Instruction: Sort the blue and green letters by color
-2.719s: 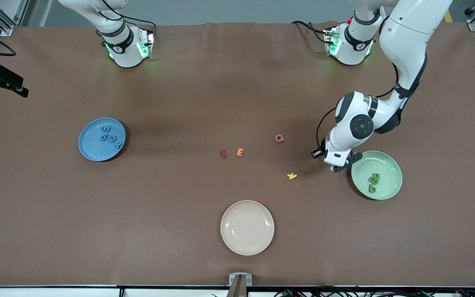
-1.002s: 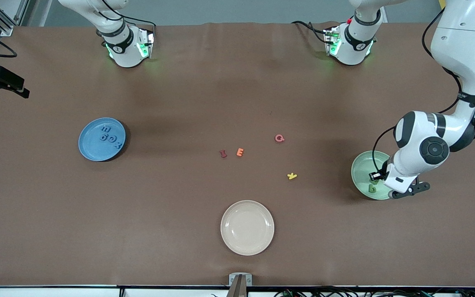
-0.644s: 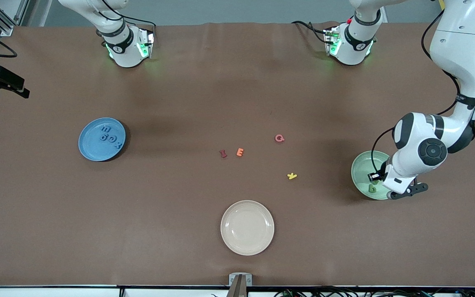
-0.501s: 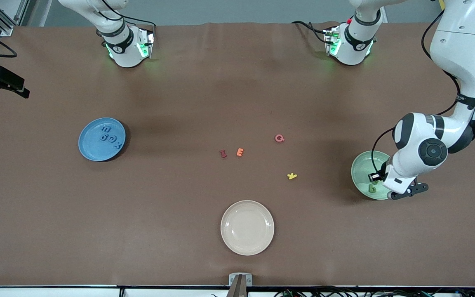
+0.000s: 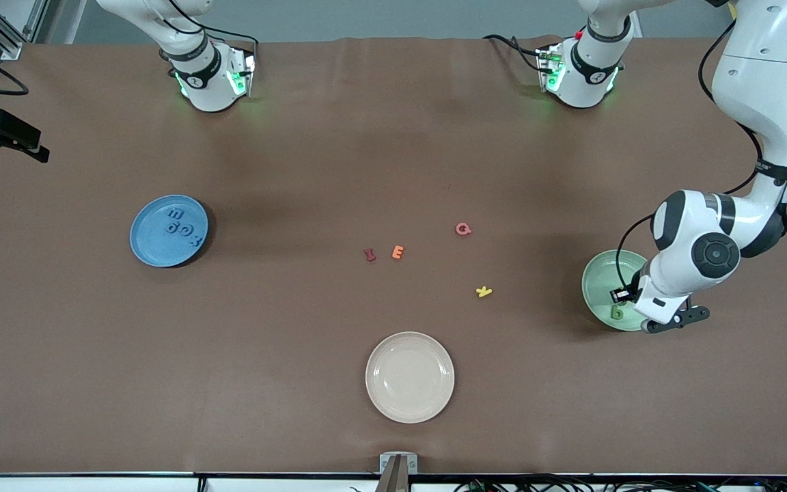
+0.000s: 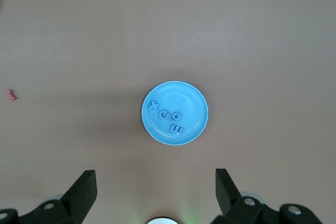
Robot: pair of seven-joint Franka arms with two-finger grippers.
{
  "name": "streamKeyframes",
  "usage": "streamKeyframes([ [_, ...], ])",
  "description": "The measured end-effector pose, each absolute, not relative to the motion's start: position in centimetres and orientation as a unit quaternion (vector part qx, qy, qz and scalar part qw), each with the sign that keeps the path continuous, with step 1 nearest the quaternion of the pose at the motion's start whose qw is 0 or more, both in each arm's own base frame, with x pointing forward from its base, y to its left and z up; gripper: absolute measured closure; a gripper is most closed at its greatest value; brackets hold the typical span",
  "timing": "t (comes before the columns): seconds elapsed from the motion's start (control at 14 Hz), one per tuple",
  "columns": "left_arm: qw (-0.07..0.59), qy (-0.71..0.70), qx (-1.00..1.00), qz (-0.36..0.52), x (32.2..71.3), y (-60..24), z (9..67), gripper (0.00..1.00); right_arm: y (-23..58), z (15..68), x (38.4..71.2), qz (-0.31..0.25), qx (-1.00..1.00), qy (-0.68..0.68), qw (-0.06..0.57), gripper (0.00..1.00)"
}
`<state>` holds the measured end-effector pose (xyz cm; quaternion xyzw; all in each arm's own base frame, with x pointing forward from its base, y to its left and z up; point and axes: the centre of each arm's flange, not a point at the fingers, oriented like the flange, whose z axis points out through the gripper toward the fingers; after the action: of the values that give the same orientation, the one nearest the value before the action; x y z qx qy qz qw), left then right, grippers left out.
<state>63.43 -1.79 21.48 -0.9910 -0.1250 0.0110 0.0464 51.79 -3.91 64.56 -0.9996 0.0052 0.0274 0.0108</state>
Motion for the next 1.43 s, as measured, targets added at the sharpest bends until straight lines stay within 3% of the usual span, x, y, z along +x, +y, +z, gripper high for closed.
streamKeyframes([
  [0.29,0.046,-0.129,-0.991,0.008,63.7,-1.3,21.8,0.07,-3.9,64.5,51.8,0.028,-1.0,0.005,0.011,0.0],
  [0.36,0.046,-0.129,-0.991,0.005,63.8,-1.3,21.9,0.0,-3.9,64.5,51.8,0.029,-1.0,0.005,0.011,0.0],
  [0.72,0.051,-0.116,-0.992,-0.016,64.6,-2.8,27.2,0.0,-3.9,64.4,51.8,0.029,-1.0,0.005,0.011,0.0],
  [1.14,0.072,-0.094,-0.992,-0.038,64.9,-4.4,43.6,0.0,-3.9,64.4,51.8,0.029,-0.999,0.005,0.011,0.0],
  [1.43,0.024,-0.096,-0.995,-0.024,65.0,-3.8,52.0,0.0,-3.9,64.3,51.8,0.03,-0.999,0.005,0.011,0.0],
])
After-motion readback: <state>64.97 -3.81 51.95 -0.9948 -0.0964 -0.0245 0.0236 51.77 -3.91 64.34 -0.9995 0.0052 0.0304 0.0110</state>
